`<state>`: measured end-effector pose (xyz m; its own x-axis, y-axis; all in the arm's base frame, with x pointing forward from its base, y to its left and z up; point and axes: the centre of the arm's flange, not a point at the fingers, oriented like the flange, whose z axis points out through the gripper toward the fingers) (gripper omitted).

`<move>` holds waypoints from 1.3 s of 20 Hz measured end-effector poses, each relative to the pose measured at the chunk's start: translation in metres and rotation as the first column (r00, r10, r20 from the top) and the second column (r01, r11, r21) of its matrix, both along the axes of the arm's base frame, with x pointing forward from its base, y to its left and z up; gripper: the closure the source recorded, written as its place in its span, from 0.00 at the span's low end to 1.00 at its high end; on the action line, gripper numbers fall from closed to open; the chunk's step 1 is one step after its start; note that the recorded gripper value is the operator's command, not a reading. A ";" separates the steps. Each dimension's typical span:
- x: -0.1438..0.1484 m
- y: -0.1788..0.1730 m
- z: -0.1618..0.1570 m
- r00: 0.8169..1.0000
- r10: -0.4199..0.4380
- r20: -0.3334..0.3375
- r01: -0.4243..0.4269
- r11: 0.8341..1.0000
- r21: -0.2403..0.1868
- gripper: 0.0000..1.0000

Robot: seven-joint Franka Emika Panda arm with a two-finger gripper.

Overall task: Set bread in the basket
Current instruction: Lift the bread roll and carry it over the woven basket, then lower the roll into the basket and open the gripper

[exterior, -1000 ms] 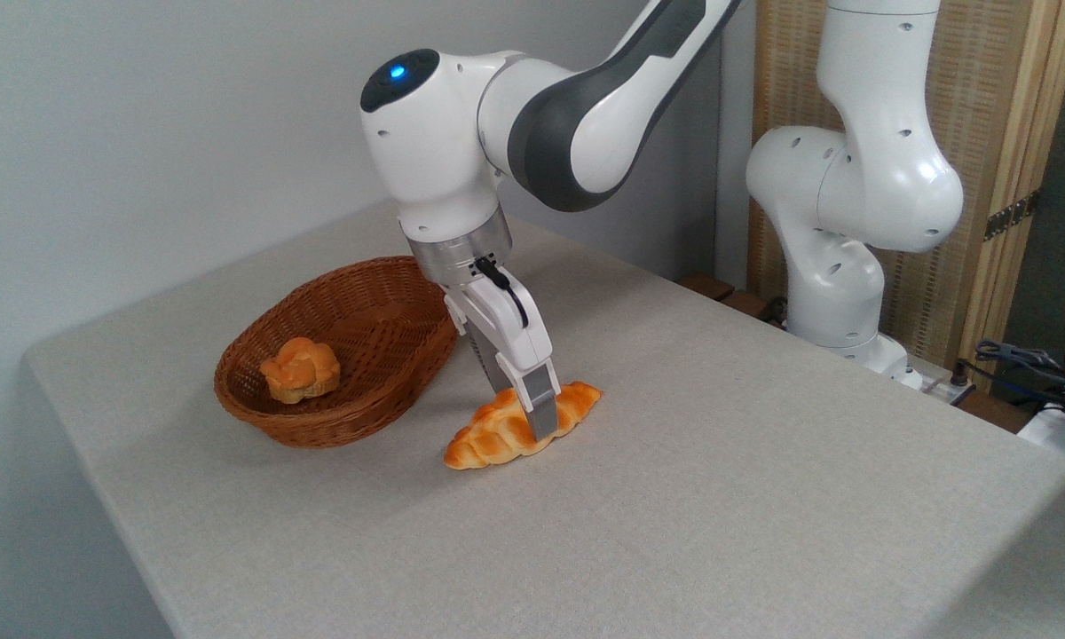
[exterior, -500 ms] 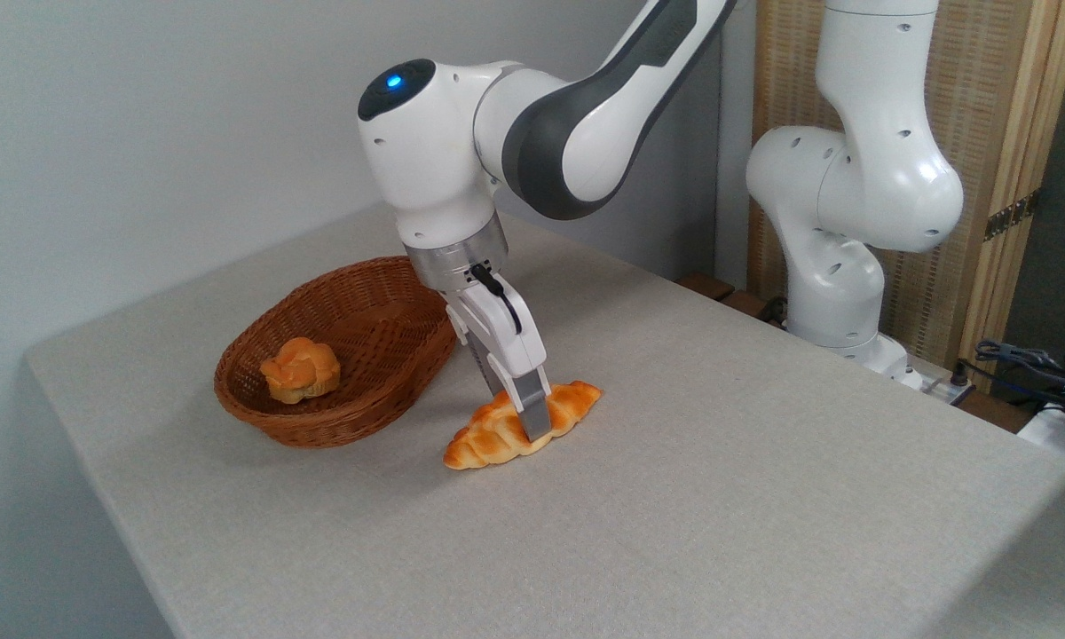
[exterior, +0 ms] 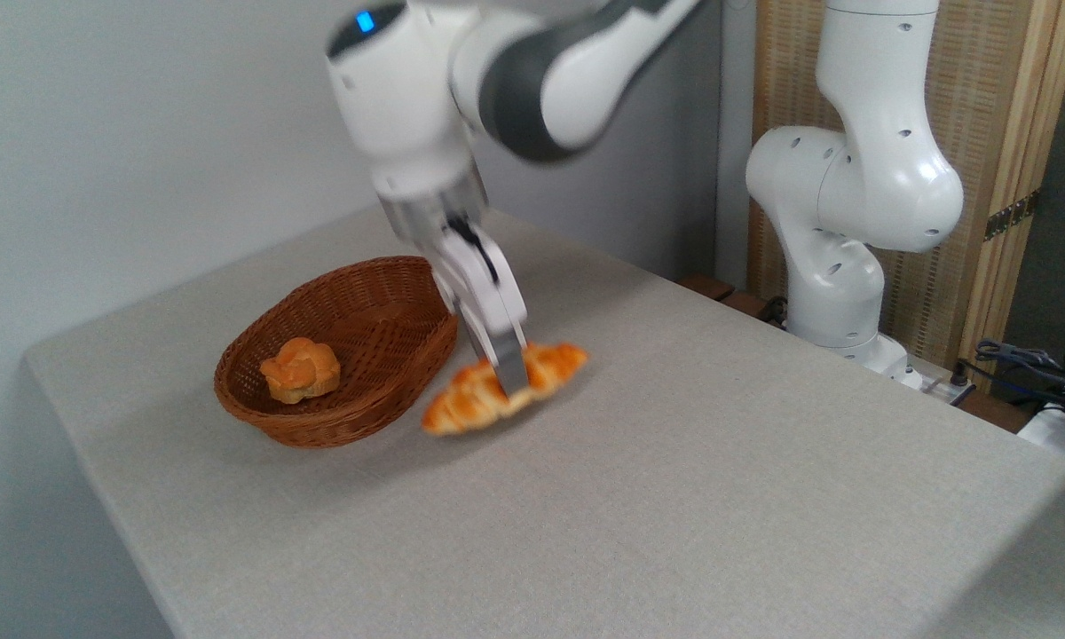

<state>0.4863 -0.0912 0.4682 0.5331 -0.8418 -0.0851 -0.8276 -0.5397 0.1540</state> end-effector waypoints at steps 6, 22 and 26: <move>0.019 -0.026 0.102 0.991 0.112 0.073 -0.104 0.989 -0.107 0.55; 0.033 -0.168 0.019 0.980 0.199 -0.006 -0.198 0.973 -0.115 0.00; 0.033 -0.168 0.019 0.980 0.199 -0.006 -0.198 0.973 -0.115 0.00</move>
<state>0.5190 -0.2589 0.4872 0.6907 -0.7231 0.0094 -0.7068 -0.6722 0.2204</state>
